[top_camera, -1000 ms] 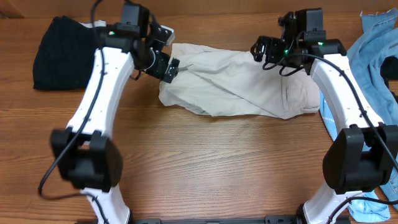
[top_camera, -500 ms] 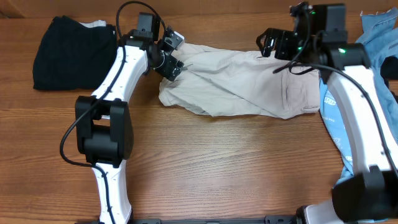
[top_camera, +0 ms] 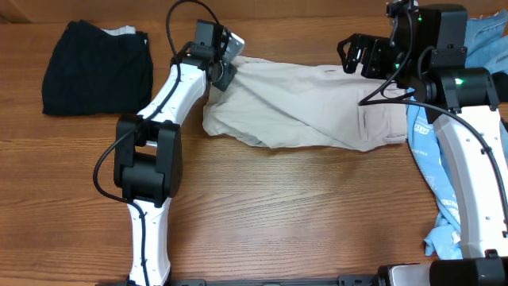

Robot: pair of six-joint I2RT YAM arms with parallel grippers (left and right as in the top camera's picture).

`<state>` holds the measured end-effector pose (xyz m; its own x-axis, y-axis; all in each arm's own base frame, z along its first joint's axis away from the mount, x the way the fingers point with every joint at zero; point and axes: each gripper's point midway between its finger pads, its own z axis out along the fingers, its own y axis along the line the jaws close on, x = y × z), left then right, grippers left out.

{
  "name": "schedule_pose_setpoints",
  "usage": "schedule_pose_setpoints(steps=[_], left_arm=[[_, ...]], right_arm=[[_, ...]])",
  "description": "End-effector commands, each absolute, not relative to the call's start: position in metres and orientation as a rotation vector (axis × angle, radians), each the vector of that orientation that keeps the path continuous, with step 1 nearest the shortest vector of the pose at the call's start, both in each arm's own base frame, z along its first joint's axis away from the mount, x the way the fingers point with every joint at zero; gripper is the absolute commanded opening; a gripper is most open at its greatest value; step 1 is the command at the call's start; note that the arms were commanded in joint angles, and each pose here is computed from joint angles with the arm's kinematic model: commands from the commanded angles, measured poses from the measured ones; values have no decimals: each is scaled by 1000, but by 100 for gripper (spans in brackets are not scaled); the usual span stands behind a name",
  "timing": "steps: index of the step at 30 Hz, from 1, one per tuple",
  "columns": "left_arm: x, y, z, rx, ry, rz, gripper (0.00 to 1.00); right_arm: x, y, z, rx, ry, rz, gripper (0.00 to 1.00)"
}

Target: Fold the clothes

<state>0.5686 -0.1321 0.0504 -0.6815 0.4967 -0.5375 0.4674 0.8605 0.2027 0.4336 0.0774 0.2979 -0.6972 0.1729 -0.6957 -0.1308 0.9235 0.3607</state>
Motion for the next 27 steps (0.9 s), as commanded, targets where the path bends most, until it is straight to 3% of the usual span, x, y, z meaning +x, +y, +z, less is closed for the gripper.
schedule_pose_setpoints(steps=[1,3,4,5,7,8,12,16,22,27], left_arm=[[580,-115,53,537,2434,155,4],[590,-117,61,490,2388,145,4],[595,-117,66,467,2364,138,9],[600,-119,70,442,2340,128,27],[612,-122,82,393,2276,109,89],[614,-124,85,393,2262,104,100],[606,-127,84,323,2319,46,100],[571,-123,98,318,2479,-35,100],[514,-129,162,430,2555,-61,100],[475,-145,166,536,2643,-124,100]], right_arm=[[435,72,308,34,2262,464,100],[435,72,308,33,2262,465,100],[435,72,308,33,2263,465,100],[435,72,308,33,2263,465,100],[435,72,307,34,2266,465,100],[434,72,307,35,2268,465,100],[435,57,301,102,2286,372,100],[433,18,282,262,2342,210,100],[425,-47,203,436,2586,115,100],[423,-42,137,386,2794,195,95]])
